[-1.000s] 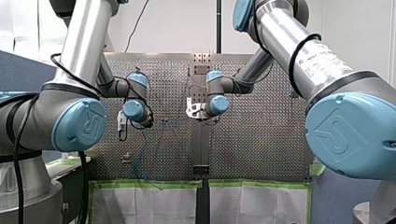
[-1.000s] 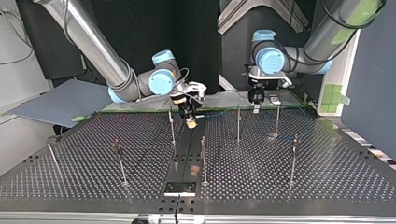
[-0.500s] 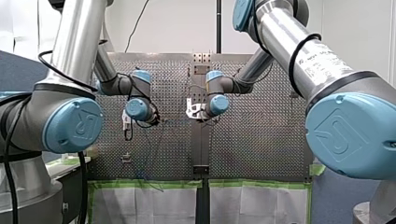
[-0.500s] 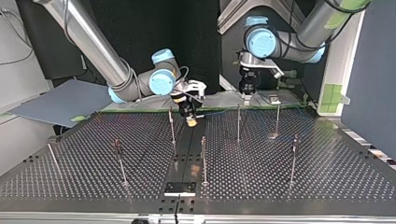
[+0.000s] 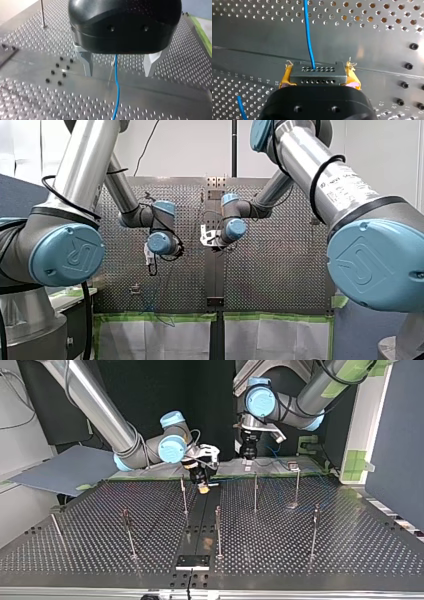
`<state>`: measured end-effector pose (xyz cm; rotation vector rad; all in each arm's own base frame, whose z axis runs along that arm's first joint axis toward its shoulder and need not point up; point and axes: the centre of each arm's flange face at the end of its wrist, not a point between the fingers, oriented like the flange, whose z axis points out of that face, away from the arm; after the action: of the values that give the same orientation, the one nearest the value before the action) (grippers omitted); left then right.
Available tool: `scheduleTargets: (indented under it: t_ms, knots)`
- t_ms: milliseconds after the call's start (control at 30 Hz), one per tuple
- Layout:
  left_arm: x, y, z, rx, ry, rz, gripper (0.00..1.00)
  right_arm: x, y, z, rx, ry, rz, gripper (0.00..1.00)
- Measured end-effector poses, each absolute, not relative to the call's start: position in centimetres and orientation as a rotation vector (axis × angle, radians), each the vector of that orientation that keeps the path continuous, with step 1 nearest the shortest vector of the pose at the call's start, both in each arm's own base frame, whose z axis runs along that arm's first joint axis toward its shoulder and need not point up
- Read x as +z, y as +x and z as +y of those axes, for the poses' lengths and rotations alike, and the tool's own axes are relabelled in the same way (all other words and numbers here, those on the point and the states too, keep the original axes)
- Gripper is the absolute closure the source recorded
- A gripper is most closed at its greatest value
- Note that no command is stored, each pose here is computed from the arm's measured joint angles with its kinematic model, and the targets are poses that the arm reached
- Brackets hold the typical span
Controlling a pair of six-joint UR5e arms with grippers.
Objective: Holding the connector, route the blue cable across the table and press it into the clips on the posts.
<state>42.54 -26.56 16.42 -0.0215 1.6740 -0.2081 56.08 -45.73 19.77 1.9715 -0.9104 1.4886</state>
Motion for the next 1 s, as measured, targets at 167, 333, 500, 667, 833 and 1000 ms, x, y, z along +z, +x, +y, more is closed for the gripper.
scheduleTargets:
  t_ms: [167,333,500,667,833,1000]
  knots:
    - [17.1,42.5,-28.5,-0.254,-0.005,1.654,0.00,20.7,56.1,-45.4,1.496,1.969,-0.903,1.00]
    - [18.0,43.3,-29.0,-0.271,-0.010,1.638,0.00,21.1,56.1,-45.1,1.490,1.978,-0.900,1.00]
    - [18.5,44.2,-28.7,-0.280,-0.035,1.630,0.00,21.9,56.1,-44.9,1.496,1.974,-0.896,1.00]
    - [18.6,44.6,-28.2,-0.288,-0.045,1.632,0.00,23.2,56.0,-44.7,1.508,1.964,-0.889,1.00]
    - [18.4,44.8,-28.6,-0.308,-0.028,1.640,0.00,24.0,56.2,-44.3,1.520,1.959,-0.882,1.00]
    - [17.6,45.6,-29.7,-0.316,-0.014,1.663,0.00,24.1,56.4,-44.0,1.523,1.963,-0.877,1.00]
